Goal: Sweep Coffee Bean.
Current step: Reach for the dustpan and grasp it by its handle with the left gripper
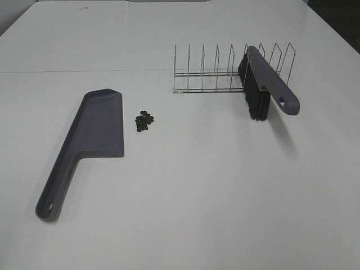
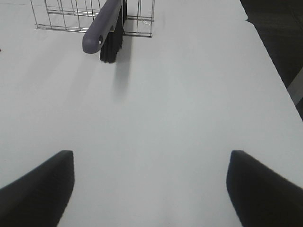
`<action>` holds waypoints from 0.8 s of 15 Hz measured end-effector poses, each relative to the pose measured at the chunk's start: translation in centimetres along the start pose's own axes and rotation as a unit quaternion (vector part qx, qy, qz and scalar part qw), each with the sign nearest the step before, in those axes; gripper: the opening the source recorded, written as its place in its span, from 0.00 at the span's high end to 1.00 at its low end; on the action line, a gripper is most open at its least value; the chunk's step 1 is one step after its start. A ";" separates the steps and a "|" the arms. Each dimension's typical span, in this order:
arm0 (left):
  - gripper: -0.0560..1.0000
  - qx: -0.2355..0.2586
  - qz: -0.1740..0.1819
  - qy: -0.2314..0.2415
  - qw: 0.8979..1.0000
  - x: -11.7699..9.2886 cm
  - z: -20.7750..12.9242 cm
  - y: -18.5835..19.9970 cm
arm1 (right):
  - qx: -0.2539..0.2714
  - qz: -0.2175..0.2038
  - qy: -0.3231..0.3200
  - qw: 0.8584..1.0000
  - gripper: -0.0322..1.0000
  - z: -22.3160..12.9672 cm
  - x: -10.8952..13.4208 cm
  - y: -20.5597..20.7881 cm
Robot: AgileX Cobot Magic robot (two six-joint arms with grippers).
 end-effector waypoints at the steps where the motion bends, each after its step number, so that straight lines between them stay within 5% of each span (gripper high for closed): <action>1: 0.28 0.000 0.000 0.000 1.000 0.0 0.0 0.0 | 0.000 0.000 0.000 1.000 0.22 0.0 0.0 0.0; 12: 0.28 0.000 0.000 0.000 1.000 0.0 0.0 0.0 | 0.000 0.000 0.000 1.000 0.22 0.0 0.0 0.0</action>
Point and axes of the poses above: a point on each arm's last joint axis where the gripper is mounted, y pointing back along that axis away from the gripper, x along the wrist's bending axis when the last joint is at zero, z = x × y, the point moved 7 cm from there along -y, pointing out along that axis toward the gripper, and after that the axes turned 4 degrees about y, right-handed, at the moved point
